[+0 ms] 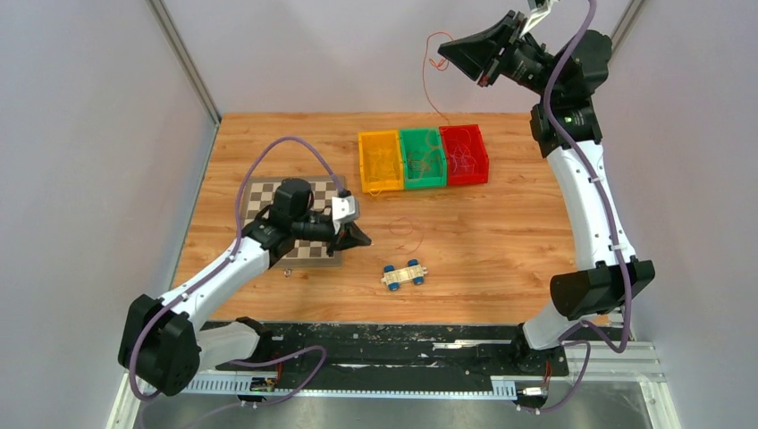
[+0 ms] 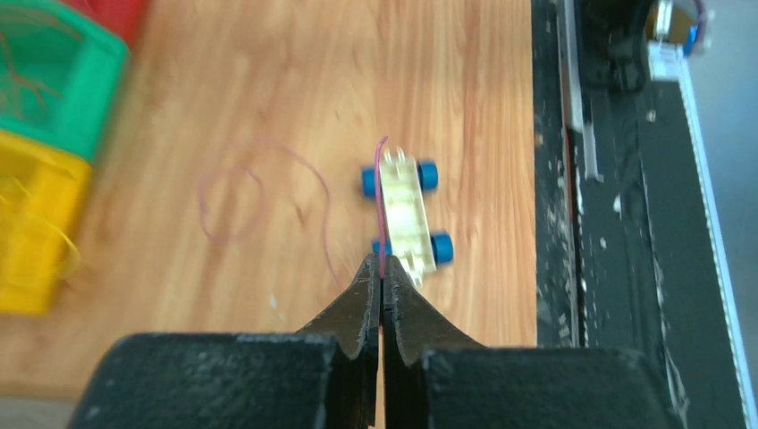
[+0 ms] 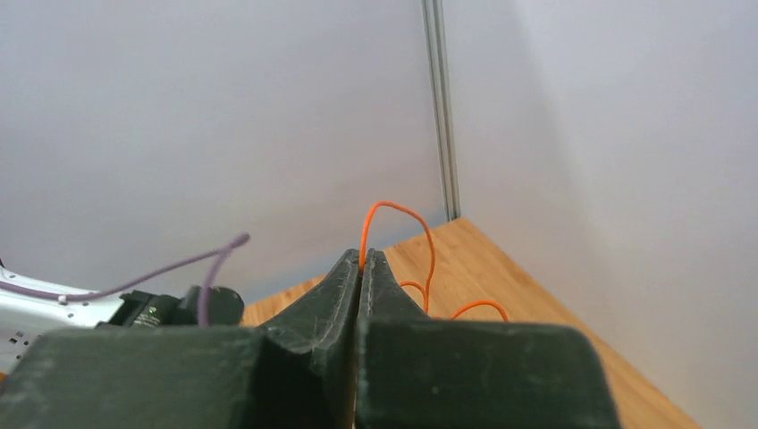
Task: Untangle the cables
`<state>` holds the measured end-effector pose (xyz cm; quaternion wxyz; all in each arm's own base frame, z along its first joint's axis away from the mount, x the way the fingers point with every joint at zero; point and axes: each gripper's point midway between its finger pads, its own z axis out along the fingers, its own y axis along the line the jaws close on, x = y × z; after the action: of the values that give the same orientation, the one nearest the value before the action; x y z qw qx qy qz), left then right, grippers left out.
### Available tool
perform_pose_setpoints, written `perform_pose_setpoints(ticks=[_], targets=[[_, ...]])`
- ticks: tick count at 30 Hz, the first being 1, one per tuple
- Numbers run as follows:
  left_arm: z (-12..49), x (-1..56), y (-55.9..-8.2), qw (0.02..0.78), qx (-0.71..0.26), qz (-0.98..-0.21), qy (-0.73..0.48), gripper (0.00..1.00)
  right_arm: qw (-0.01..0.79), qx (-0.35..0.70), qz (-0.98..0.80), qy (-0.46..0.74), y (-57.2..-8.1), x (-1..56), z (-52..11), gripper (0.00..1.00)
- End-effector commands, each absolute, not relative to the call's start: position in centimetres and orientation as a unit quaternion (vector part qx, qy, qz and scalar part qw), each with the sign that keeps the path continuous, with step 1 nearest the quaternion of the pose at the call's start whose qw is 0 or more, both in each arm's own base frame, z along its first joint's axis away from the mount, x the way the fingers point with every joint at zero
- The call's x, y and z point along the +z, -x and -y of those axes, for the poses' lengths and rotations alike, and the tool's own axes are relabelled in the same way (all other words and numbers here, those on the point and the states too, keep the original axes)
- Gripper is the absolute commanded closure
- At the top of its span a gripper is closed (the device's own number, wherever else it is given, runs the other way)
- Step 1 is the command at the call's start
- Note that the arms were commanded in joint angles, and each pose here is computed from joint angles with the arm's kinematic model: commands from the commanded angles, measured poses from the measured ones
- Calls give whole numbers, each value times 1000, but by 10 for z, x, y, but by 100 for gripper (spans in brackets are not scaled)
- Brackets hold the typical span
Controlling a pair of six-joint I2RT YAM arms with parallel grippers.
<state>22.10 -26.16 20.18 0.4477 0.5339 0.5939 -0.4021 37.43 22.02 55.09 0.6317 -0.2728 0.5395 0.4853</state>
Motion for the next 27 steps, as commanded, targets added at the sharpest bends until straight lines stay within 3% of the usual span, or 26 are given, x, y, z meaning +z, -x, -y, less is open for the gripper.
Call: perform_pose_setpoints(ticks=[1,10,27], targets=[[239,151,-210,398,-376,-625,-557,100,667,488,-487,283,-359,597,-221,100],[240,147,-220,393,-369,-637,-551,100,728,397,-494,260,-415,579,-208,100],[242,145,-234,392,-363,-663,-524,100,709,381,-527,272,-489,516,-220,100]])
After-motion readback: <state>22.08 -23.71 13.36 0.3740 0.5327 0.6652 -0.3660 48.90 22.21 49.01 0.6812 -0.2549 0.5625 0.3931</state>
